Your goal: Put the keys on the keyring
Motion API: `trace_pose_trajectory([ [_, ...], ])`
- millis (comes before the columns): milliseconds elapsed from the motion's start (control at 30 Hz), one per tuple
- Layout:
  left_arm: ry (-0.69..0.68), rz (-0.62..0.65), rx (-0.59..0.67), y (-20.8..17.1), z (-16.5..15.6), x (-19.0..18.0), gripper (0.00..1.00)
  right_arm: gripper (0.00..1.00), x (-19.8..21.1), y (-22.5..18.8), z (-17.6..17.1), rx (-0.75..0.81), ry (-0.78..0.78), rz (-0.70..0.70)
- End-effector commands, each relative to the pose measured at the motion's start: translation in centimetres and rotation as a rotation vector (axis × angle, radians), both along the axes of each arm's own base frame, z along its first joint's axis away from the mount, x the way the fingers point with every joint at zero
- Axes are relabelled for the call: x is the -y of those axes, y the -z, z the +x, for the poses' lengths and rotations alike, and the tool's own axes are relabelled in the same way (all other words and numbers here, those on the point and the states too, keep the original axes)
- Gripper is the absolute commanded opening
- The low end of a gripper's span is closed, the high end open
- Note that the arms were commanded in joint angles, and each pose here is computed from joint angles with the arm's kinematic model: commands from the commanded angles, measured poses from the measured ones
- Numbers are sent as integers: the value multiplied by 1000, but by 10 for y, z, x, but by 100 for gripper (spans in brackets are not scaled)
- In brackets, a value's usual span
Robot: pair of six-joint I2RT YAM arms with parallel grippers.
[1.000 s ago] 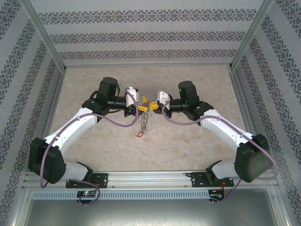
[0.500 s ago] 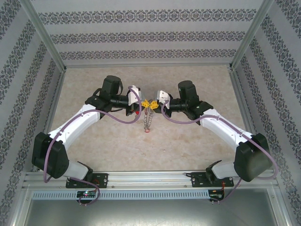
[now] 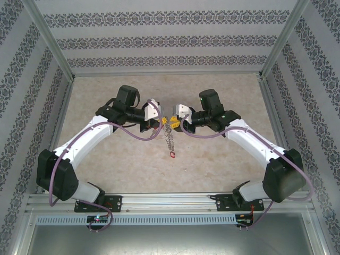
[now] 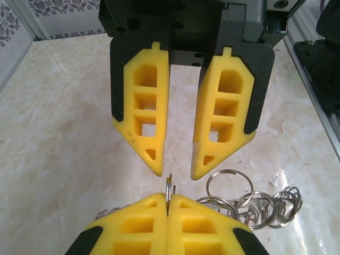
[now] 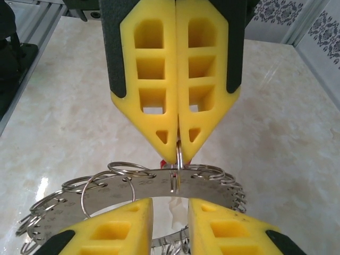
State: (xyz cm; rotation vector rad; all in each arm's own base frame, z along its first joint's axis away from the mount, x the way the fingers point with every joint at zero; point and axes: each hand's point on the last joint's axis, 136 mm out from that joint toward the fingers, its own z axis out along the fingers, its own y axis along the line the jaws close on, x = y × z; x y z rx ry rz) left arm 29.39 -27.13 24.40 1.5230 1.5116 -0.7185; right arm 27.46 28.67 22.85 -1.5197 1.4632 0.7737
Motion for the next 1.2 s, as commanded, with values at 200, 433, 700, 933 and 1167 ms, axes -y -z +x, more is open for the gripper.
trace_pose_trajectory([
  [200, 77, 33, 25, -1, -12, 9, 0, 27, -9, -11, 3, -14, -44, 17],
  [433, 77, 43, 39, -2, -11, 10, 0, 18, -14, -6, 2, -57, -57, 7],
  [700, 80, 33, 36, -3, -11, 12, 0, 2, -17, -7, -1, -100, -79, 33],
  [933, 64, 22, 43, -7, -9, 11, 0, 0, -19, -5, -1, -145, -80, 52],
  [1167, 70, 18, 42, -7, -11, 11, 0, 18, -16, 1, -1, -176, -67, 39],
])
